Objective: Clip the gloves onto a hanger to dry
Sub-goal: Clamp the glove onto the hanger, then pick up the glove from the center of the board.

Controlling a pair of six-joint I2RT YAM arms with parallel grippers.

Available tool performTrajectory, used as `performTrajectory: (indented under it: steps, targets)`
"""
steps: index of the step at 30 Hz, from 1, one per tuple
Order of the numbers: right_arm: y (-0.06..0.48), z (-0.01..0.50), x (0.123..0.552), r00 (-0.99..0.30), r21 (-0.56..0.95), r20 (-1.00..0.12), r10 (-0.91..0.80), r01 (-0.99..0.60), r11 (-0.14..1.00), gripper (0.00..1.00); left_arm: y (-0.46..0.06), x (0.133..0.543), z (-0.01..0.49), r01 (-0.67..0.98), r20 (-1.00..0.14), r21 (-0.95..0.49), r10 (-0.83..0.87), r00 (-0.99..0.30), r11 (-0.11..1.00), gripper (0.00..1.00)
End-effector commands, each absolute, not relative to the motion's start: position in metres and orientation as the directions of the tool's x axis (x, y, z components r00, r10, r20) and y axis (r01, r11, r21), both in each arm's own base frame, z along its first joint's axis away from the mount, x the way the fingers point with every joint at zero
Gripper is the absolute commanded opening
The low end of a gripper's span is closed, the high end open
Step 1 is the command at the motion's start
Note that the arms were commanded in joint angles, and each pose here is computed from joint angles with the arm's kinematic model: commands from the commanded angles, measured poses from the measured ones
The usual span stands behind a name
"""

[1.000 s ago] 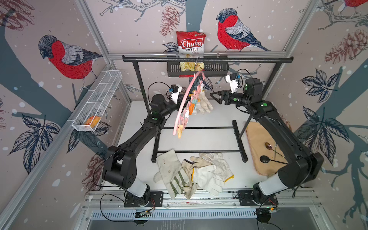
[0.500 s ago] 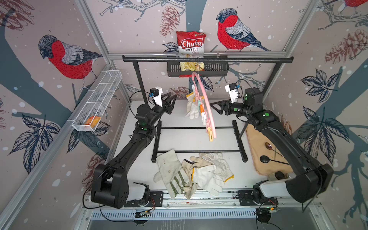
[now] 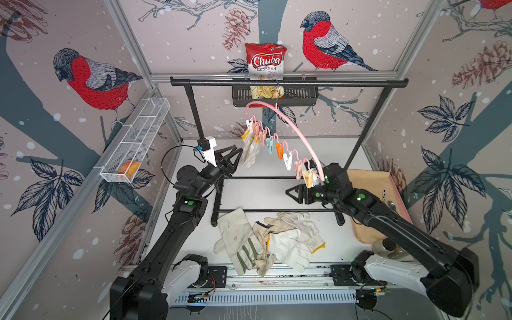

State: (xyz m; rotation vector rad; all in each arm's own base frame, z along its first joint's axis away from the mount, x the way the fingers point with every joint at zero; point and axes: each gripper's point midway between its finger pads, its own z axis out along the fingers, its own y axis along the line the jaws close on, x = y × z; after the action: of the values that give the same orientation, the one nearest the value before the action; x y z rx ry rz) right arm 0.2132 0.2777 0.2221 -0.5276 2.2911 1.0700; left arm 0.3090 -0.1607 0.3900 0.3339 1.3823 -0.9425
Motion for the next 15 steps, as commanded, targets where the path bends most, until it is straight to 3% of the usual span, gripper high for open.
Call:
performTrajectory:
  steps: [1, 4, 9, 15]
  targets:
    - [0.287, 0.197, 0.196, -0.795, 0.561, -0.592, -0.135, -0.526, 0.639, 0.65, -0.161, 0.295, 0.370, 0.699, -0.915, -0.389, -0.342, -0.215, 0.600, 0.43]
    - [0.301, 0.173, 0.177, -0.799, 0.545, -0.560, -0.217, -0.554, 0.629, 0.65, -0.140, 0.288, 0.360, 0.584, -0.895, -0.443, -0.373, -0.245, 0.680, 0.43]
    - [0.341, 0.156, 0.174, -0.747, 0.488, -0.547, -0.377, -0.651, 0.582, 0.64, -0.079, 0.273, 0.324, 0.197, -0.802, -0.584, -0.524, -0.286, 0.788, 0.40]
    - [0.385, 0.113, 0.171, -0.667, 0.401, -0.466, -0.581, -0.745, 0.533, 0.61, -0.056, 0.247, 0.311, 0.086, -0.757, -0.637, -0.600, -0.259, 0.766, 0.42]
